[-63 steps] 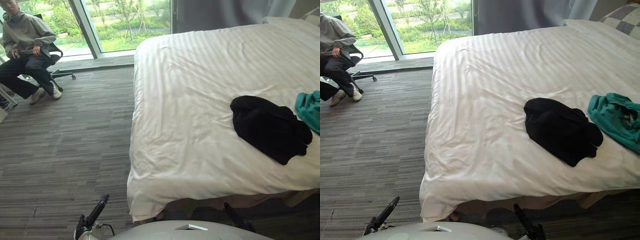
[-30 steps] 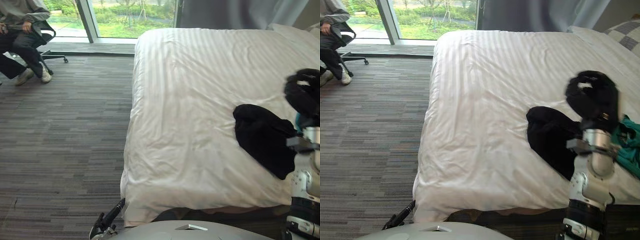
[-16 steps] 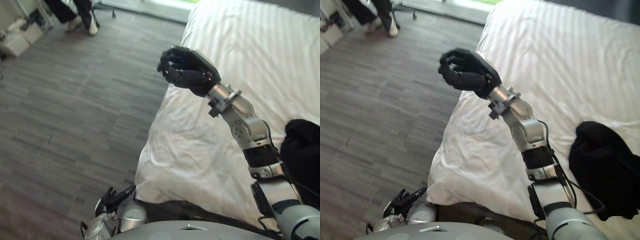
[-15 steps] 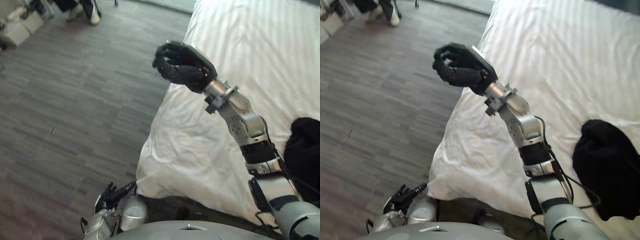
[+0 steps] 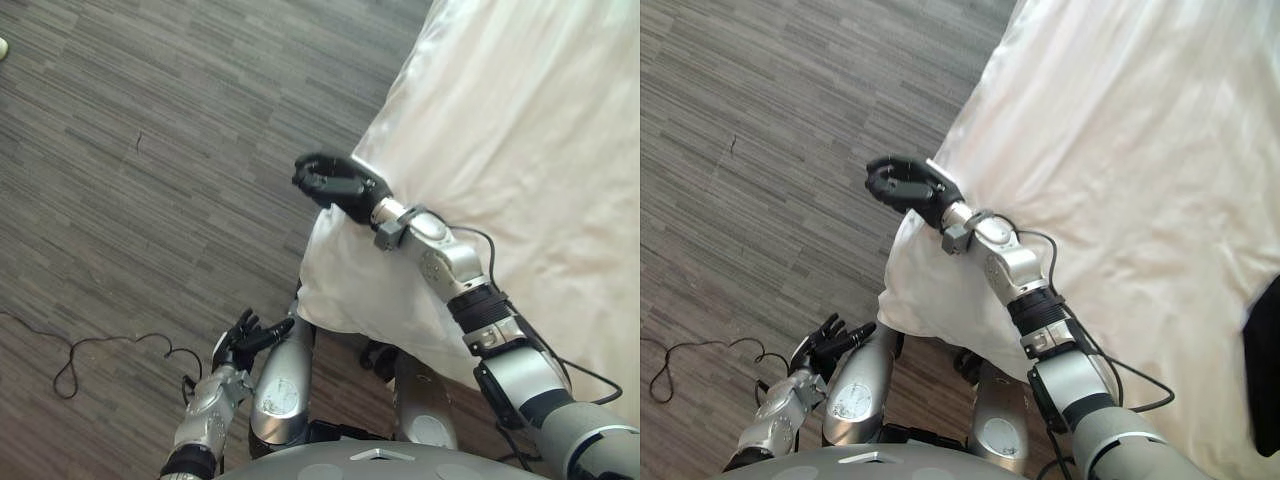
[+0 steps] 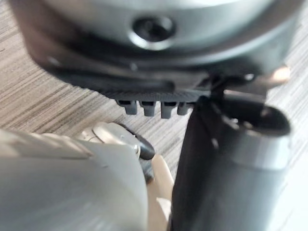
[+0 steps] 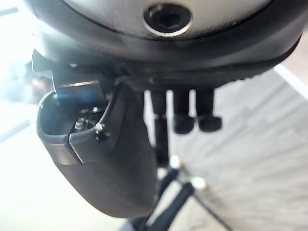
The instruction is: Tidy up the quilt and then pick up the clothes from the bed and put them into the laundry hamper
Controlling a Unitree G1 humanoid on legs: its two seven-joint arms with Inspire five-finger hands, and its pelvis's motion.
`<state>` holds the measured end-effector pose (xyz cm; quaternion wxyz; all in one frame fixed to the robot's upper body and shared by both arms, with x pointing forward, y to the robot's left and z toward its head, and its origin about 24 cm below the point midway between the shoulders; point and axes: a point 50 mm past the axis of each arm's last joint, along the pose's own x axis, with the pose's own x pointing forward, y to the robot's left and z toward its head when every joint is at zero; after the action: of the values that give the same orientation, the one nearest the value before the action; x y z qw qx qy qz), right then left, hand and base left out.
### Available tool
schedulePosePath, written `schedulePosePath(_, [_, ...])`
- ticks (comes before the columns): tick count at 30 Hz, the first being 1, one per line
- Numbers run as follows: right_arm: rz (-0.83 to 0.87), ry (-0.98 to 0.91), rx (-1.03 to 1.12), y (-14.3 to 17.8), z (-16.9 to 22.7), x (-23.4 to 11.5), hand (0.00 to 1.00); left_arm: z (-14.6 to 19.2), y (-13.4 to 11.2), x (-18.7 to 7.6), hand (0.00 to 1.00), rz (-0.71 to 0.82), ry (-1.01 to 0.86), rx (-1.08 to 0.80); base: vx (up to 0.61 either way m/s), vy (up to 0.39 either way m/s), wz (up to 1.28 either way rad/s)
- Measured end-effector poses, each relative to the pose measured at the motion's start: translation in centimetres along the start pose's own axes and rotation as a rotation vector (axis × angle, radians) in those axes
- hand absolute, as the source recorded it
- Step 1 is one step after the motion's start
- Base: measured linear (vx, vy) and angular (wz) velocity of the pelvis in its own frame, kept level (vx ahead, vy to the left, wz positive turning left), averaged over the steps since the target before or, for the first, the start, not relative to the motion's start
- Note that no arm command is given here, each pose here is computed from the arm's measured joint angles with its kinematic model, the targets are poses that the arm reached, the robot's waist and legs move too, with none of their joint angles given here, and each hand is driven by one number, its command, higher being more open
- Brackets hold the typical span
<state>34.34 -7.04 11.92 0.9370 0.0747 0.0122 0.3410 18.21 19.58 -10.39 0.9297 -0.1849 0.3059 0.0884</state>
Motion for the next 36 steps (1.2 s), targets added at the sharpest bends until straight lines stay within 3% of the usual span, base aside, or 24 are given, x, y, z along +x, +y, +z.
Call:
schedulePosePath(6, [-0.005,-0.111,0.079,0.6,-1.1,-0.2,0.0,-0.3,-0.4,0.4,1.0,0.02,0.001,0.01,-0.1,-0.036,-0.09])
schedulePosePath(12, [0.14,-0.133,0.206,2.3,-6.4,-4.9,0.0,0.3,1.2,0.1,1.0,0.089,-0.02,0.019,-0.05,0.031,0.03])
schedulePosePath(17, [0.163,0.067,0.42,4.6,-14.7,-10.4,0.0,-1.5,2.7,-0.8,1.0,0.132,0.055,0.068,0.03,0.033,-0.17])
schedulePosePath(22, [0.225,0.304,0.406,7.0,-18.9,-13.6,0.0,-4.2,3.8,-2.3,1.0,0.145,0.196,0.172,0.1,0.022,-0.21])
schedulePosePath(25, [0.258,0.228,0.348,7.2,-16.8,-12.4,0.0,-5.3,4.1,-2.7,1.0,0.146,0.27,0.204,0.0,0.001,-0.13])
schedulePosePath(29, [0.241,-0.102,0.315,6.3,-9.1,-7.9,0.0,-6.2,4.5,-3.3,1.0,0.154,0.33,0.215,-0.07,0.014,-0.23])
schedulePosePath(32, [0.169,-0.201,0.3,4.9,-6.3,-6.5,0.0,-6.7,4.9,-3.8,1.0,0.15,0.353,0.213,-0.11,0.041,-0.15])
schedulePosePath(36, [0.03,-0.189,0.254,1.9,-4.7,-6.4,0.0,-8.3,4.8,-4.9,1.0,0.093,0.408,0.232,-0.14,0.052,-0.18])
